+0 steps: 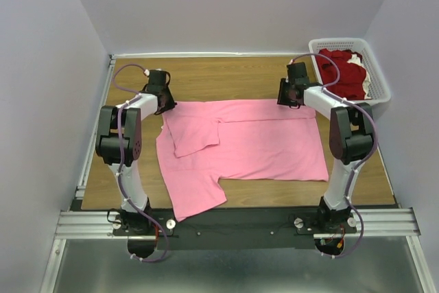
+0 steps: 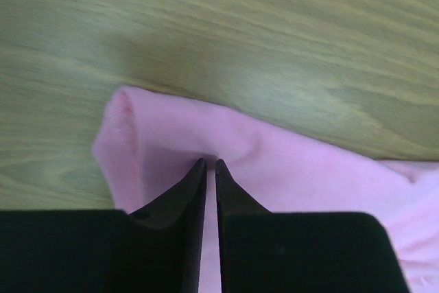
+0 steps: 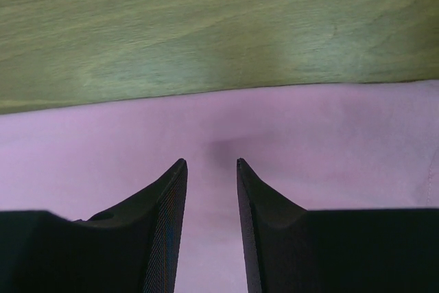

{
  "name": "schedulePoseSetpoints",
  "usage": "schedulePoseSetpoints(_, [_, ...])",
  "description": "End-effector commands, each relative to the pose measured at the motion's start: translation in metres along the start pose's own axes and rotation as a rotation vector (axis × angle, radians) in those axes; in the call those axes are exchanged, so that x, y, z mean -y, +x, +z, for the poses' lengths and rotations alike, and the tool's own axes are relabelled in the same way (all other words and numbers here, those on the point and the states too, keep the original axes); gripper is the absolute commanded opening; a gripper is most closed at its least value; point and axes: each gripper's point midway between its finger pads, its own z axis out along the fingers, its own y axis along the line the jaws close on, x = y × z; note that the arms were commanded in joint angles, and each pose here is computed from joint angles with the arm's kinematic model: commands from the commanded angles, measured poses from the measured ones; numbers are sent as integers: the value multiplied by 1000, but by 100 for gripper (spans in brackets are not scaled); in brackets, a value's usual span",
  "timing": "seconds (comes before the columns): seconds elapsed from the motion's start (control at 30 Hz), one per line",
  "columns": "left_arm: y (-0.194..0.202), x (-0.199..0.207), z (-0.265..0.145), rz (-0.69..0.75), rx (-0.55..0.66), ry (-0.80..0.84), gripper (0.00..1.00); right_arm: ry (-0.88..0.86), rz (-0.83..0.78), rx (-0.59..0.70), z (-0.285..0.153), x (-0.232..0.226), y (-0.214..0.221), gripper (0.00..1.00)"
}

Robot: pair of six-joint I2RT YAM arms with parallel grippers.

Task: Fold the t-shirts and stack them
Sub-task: Fold the tshirt

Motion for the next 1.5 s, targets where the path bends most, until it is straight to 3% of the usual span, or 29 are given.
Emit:
schedulePoseSetpoints(0.0, [-5,-42,7,-19,-14,-97,17,82,65,9,16,29,-4,42])
schedulePoseSetpoints(0.53, [-49,-64,34,-88,17,-97,16,126,141,-35,66,50,-1,42])
schedulePoseSetpoints(0.8, [-81,-52,67,-87,25,-75,16,114,117,14,103,53,-34,43])
schedulePoseSetpoints(0.9, [-104,-47,65,-76,73,-65,22,106,100,61,106,52,-59,51])
schedulePoseSetpoints(1.03, [-145,-34,22,-71,202,-48,46,43,61,161,70,37,-108,59])
schedulePoseSetpoints(1.07, [-166,-27,-8,-75,269,-41,52,11,52,169,59,30,-112,61])
schedulePoseSetpoints(1.13, [-166,-25,-33,-68,296,-53,57,-27,46,216,25,21,-130,64])
schedulePoseSetpoints(1.17, [-178,-22,-66,-60,354,-63,59,-28,48,186,21,22,-117,64])
schedulePoseSetpoints(1.23, [-154,-26,-81,-38,328,-83,59,-82,55,211,-17,8,-122,64])
schedulePoseSetpoints(1.3, [-143,-29,-116,-28,337,-99,62,-96,54,151,-28,5,-87,65])
schedulePoseSetpoints(1.33, [-112,-37,-114,-16,279,-117,63,-99,59,132,-35,2,-73,65])
schedulePoseSetpoints(1.37, [-104,-27,-135,0,295,-92,65,-107,62,161,-59,0,-75,65])
schedulePoseSetpoints(1.4, [-68,-39,-131,4,227,-114,65,-104,69,99,-58,-2,-42,65])
schedulePoseSetpoints(1.47, [-47,-45,-155,-2,237,-102,65,-131,74,115,-85,-12,-30,65])
